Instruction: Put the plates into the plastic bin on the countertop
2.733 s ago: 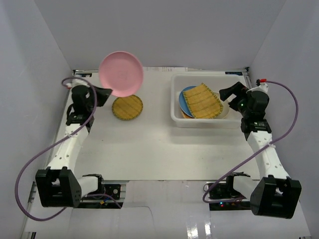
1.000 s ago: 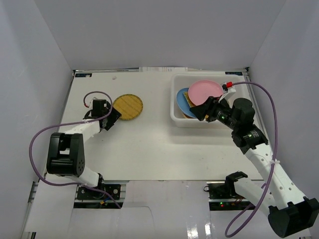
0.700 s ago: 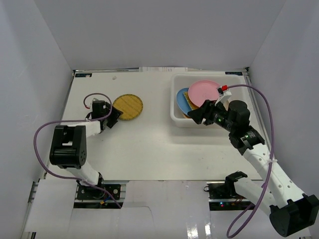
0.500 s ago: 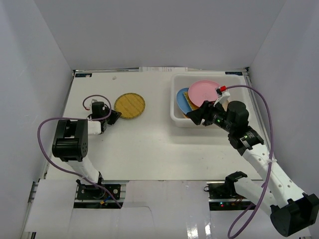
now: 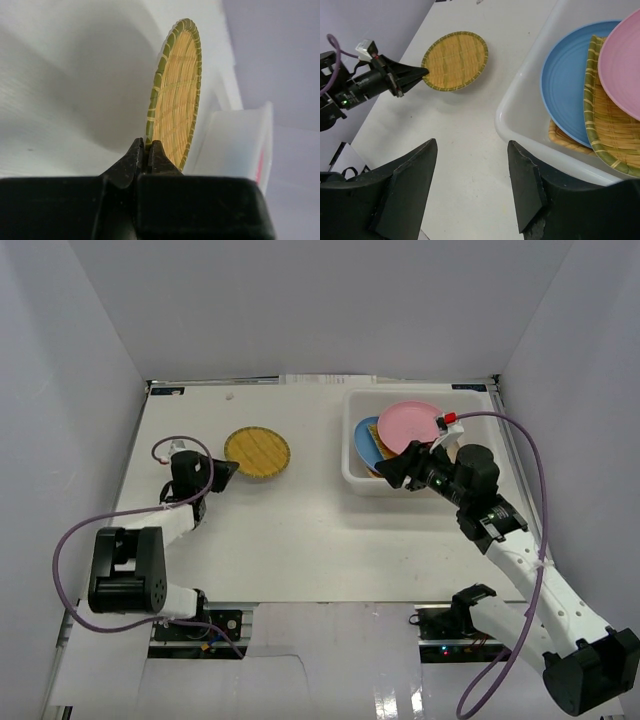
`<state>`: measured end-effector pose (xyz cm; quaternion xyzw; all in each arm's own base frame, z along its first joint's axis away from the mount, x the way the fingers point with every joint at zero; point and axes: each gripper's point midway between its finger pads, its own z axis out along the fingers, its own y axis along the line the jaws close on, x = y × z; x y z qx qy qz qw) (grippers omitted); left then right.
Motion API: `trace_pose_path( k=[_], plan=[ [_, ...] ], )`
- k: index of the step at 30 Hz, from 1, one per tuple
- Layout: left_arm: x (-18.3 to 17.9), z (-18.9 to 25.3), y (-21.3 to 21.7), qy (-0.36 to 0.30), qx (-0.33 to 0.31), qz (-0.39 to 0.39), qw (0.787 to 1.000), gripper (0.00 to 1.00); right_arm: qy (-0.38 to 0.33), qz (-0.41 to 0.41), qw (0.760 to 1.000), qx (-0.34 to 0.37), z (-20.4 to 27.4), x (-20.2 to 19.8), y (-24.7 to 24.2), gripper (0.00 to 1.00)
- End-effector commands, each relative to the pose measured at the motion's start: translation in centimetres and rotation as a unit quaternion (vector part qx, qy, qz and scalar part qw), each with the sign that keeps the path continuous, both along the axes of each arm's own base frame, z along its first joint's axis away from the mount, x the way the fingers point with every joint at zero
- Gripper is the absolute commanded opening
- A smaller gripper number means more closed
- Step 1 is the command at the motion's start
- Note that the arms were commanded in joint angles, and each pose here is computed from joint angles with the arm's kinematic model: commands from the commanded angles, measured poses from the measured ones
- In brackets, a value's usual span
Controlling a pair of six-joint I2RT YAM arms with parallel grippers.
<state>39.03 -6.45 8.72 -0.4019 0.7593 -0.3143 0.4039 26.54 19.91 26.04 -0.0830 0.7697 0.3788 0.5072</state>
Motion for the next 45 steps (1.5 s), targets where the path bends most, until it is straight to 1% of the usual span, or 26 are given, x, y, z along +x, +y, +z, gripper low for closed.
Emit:
trace_pose_path(
  k=[1,8,11,14,15,18,19,20,22,23,24,25,27,28,31,33,35,36,37,39,40,41,42,43,44,45],
  plan=[
    [0.1,8.0,-2.7,-0.103,-0.030,-0.049,0.993,0.00,-0.055,-0.024,0.998,0.022,3.6,0.3,-0.6,0.65],
    [-1.4,17.5,-12.0,-0.201,-0.044,-0.162,0.965,0.00,-0.096,-0.079,0.992,0.036,7.0,0.2,-2.7,0.66],
    [-1.3,19.3,-16.9,-0.215,-0.047,-0.212,0.952,0.00,-0.098,-0.103,0.989,0.035,7.4,-0.2,-3.7,0.66],
    [-0.9,18.2,-21.3,-0.200,-0.043,-0.249,0.947,0.00,-0.110,-0.117,0.986,0.043,8.4,-0.6,-4.4,0.66],
    [-0.3,19.9,-22.5,-0.215,-0.048,-0.257,0.941,0.00,-0.112,-0.119,0.986,0.045,8.7,-0.7,-4.5,0.66],
    [0.6,17.6,-26.9,-0.190,-0.031,-0.292,0.937,0.00,-0.115,-0.121,0.985,0.044,9.1,-1.0,-4.8,0.66],
    [0.8,18.8,-28.8,-0.199,-0.029,-0.308,0.930,0.00,-0.114,-0.131,0.984,0.042,9.0,-0.9,-5.2,0.66],
    [1.6,16.4,-30.3,-0.175,-0.021,-0.319,0.931,0.00,-0.114,-0.138,0.983,0.042,9.1,-0.9,-5.4,0.66],
    [2.4,16.9,-32.6,-0.178,-0.015,-0.331,0.927,0.00,-0.114,-0.137,0.983,0.043,9.2,-1.0,-5.4,0.66],
    [3.1,14.9,-33.6,-0.160,-0.005,-0.336,0.928,0.00,-0.114,-0.136,0.983,0.043,9.2,-1.0,-5.4,0.66],
    [3.3,14.2,-34.1,-0.148,0.003,-0.341,0.929,0.07,-0.114,-0.136,0.983,0.044,9.3,-1.1,-5.4,0.66],
    [4.1,15.8,-34.8,-0.162,0.000,-0.341,0.926,0.15,-0.115,-0.135,0.983,0.045,9.4,-1.2,-5.4,0.66],
    [4.5,15.8,-35.4,-0.166,0.005,-0.352,0.921,0.35,-0.114,-0.136,0.983,0.045,9.3,-1.3,-5.5,0.66],
    [4.5,16.3,-35.4,-0.169,0.009,-0.354,0.920,0.57,-0.113,-0.137,0.983,0.044,9.3,-1.3,-5.5,0.66],
    [4.1,20.0,-34.1,-0.206,0.039,-0.347,0.914,0.98,-0.114,-0.144,0.982,0.044,9.3,-1.5,-5.9,0.67],
    [3.5,21.7,-33.0,-0.227,0.072,-0.347,0.907,0.98,-0.117,-0.143,0.982,0.048,9.4,-1.6,-5.9,0.67],
    [2.2,26.0,-31.0,-0.267,0.091,-0.330,0.901,0.98,-0.115,-0.138,0.983,0.047,9.3,-1.6,-5.7,0.67],
    [1.6,25.8,-30.0,-0.265,0.118,-0.332,0.898,0.98,-0.114,-0.133,0.983,0.047,9.2,-1.7,-5.5,0.68],
    [0.0,28.5,-28.2,-0.283,0.126,-0.318,0.896,0.98,-0.113,-0.131,0.984,0.046,9.0,-1.7,-5.5,0.69],
    [-1.9,28.3,-26.4,-0.285,0.145,-0.324,0.890,0.98,-0.113,-0.129,0.984,0.042,8.7,-1.8,-5.4,0.76],
    [-4.0,30.4,-24.8,-0.312,0.158,-0.323,0.879,0.98,-0.118,-0.110,0.986,0.043,8.9,-2.3,-5.0,0.80],
    [-5.2,30.5,-24.0,-0.315,0.164,-0.331,0.874,0.98,-0.121,-0.102,0.987,0.043,8.9,-2.6,-4.8,0.92],
    [-6.3,28.2,-23.1,-0.290,0.185,-0.345,0.873,0.98,-0.124,-0.097,0.987,0.038,8.6,-2.7,-4.8,0.98],
    [-7.4,27.9,-22.2,-0.288,0.190,-0.348,0.872,0.98,-0.131,-0.096,0.986,0.039,8.9,-3.2,-5.0,0.90],
    [-9.5,29.7,-20.4,-0.309,0.187,-0.338,0.869,0.98,-0.131,-0.101,0.985,0.038,8.9,-3.3,-5.3,0.90],
    [-10.6,27.1,-19.4,-0.283,0.196,-0.346,0.873,0.98,-0.134,-0.106,0.985,0.036,9.0,-3.5,-5.5,0.90]
  ],
)
